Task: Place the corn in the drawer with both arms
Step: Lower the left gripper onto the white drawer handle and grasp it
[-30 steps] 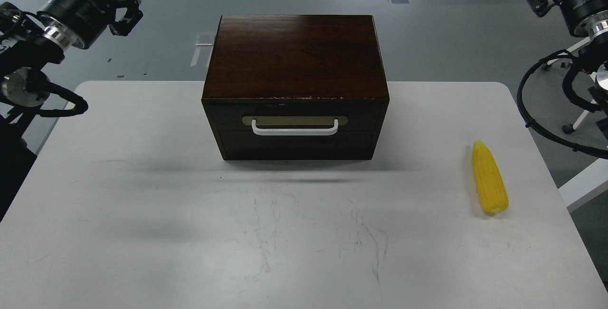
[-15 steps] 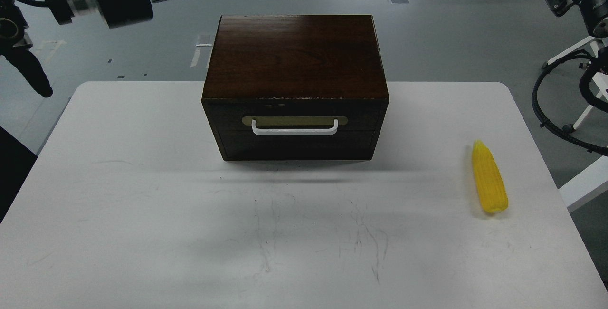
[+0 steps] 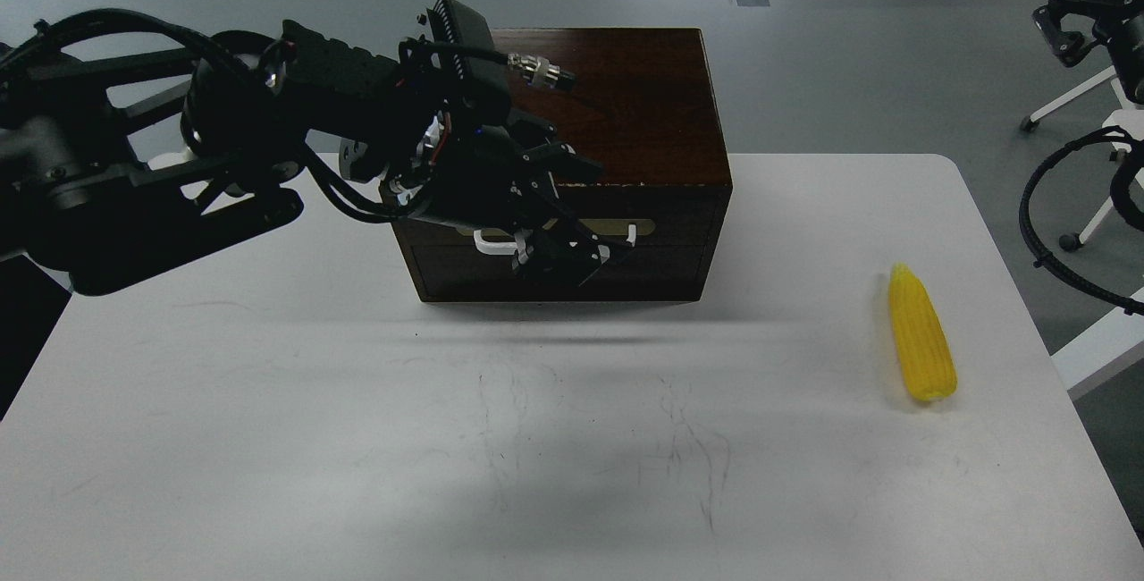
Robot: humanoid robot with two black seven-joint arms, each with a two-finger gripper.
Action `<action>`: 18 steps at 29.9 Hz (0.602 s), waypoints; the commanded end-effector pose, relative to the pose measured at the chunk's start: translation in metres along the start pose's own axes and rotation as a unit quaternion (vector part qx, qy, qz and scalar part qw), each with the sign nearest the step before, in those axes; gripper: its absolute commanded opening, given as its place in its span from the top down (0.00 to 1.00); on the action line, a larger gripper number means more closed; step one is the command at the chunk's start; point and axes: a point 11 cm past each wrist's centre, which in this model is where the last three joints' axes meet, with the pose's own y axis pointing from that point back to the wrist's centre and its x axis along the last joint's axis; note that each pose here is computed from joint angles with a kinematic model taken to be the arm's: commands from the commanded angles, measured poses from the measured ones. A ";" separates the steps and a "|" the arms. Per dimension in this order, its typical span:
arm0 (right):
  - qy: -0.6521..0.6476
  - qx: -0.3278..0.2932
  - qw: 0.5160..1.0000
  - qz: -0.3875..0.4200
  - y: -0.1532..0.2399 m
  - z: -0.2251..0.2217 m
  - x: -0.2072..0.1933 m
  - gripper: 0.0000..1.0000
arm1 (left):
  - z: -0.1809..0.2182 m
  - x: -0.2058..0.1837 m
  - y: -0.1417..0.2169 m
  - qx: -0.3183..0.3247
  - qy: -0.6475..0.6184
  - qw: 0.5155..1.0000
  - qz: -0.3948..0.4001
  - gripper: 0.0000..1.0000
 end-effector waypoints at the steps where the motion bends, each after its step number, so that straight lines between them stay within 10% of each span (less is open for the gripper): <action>1: -0.003 -0.013 1.000 0.015 0.010 0.015 0.014 0.00 | 0.004 -0.010 -0.015 0.005 -0.043 0.999 -0.033 0.15; 4: -0.008 -0.017 1.000 0.013 0.010 0.022 0.011 0.00 | 0.005 -0.015 -0.019 0.003 -0.049 0.998 -0.044 0.29; 18: -0.002 -0.012 1.000 0.012 0.009 0.014 0.012 0.00 | -0.008 -0.036 -0.048 0.022 -0.053 0.995 -0.080 0.26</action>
